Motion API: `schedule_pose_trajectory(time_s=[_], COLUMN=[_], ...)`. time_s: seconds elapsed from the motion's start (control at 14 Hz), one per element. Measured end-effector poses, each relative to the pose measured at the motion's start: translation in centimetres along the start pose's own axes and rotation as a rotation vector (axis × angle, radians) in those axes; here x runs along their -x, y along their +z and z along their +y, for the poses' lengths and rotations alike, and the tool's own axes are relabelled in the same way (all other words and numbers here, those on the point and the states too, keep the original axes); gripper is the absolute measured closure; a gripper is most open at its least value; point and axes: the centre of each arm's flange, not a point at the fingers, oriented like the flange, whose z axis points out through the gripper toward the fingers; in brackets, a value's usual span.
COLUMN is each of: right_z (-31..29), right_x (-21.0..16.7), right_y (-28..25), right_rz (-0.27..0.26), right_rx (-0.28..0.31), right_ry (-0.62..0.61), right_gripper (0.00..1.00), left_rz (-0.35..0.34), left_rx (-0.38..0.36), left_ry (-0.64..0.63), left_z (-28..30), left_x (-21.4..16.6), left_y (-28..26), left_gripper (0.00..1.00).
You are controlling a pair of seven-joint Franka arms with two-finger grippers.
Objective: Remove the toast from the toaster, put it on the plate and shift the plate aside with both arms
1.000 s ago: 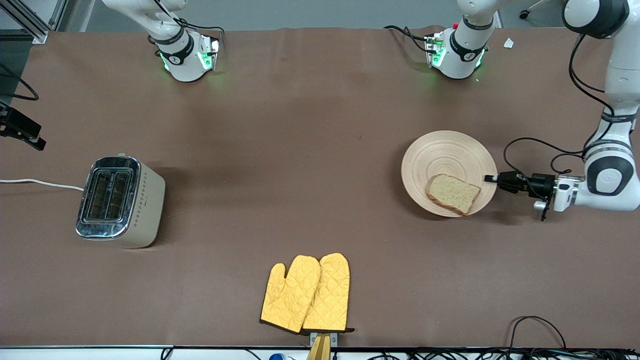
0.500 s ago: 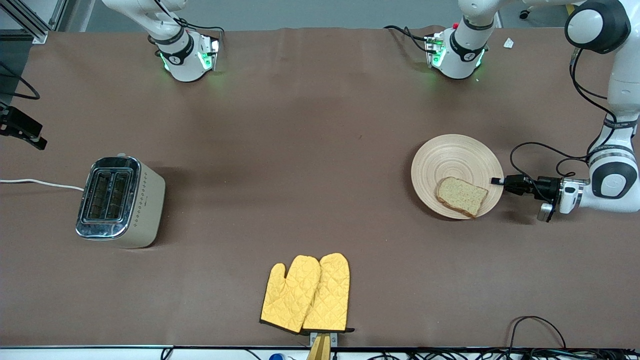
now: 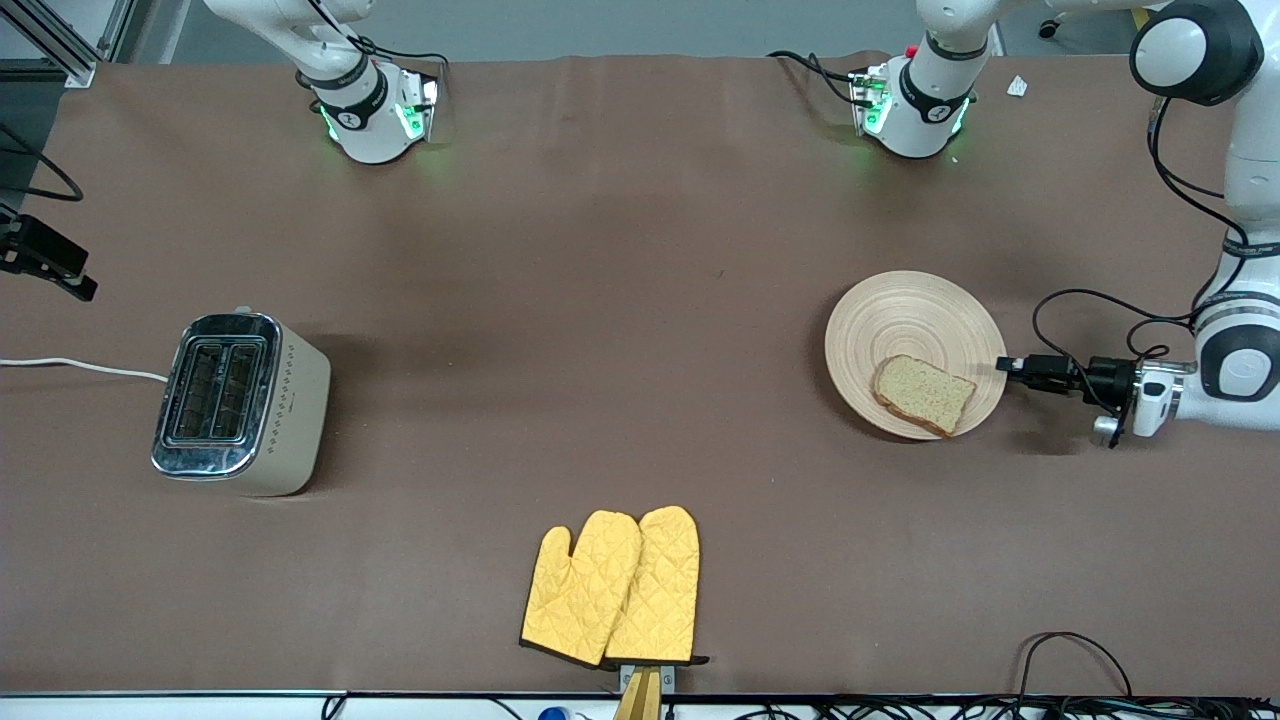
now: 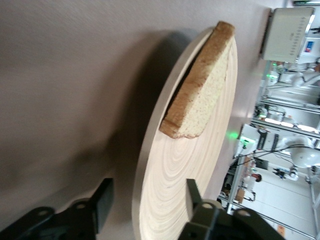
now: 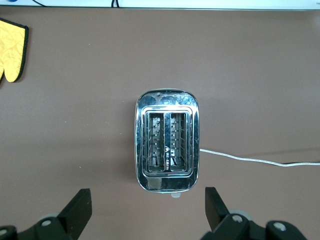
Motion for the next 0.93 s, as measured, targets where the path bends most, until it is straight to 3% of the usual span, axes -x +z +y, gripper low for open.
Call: schedule_pose_trajectory(time_s=[0.21, 0.43, 0.57, 0.79, 0.93], right_z=[0.2, 0.2, 0.3, 0.3, 0.3], right_x=[0.0, 0.0, 0.0, 0.0, 0.0], right_y=[0.0, 0.1, 0.1, 0.1, 0.1], right_rz=[-0.001, -0.001, -0.001, -0.002, -0.002], right_rx=[0.0, 0.001, 0.001, 0.001, 0.001], right_ry=[0.003, 0.004, 0.005, 0.005, 0.005], right_gripper=[0.0, 0.0, 0.0, 0.0, 0.0], left_rz=[-0.033, 0.002, 0.036, 0.091, 0.132], left_rx=[-0.16, -0.324, -0.43, -0.599, -0.69], left_ry=[0.024, 0.042, -0.021, -0.159, -0.156], left_z=[2.4, 6.5, 9.9, 19.4, 26.5], left_x=[-0.5, -1.2, -1.9, -3.8, -4.4], left_y=[-4.2, -8.8, -10.6, -11.5, -11.6], left_gripper=[0.01, 0.0, 0.0, 0.0, 0.0])
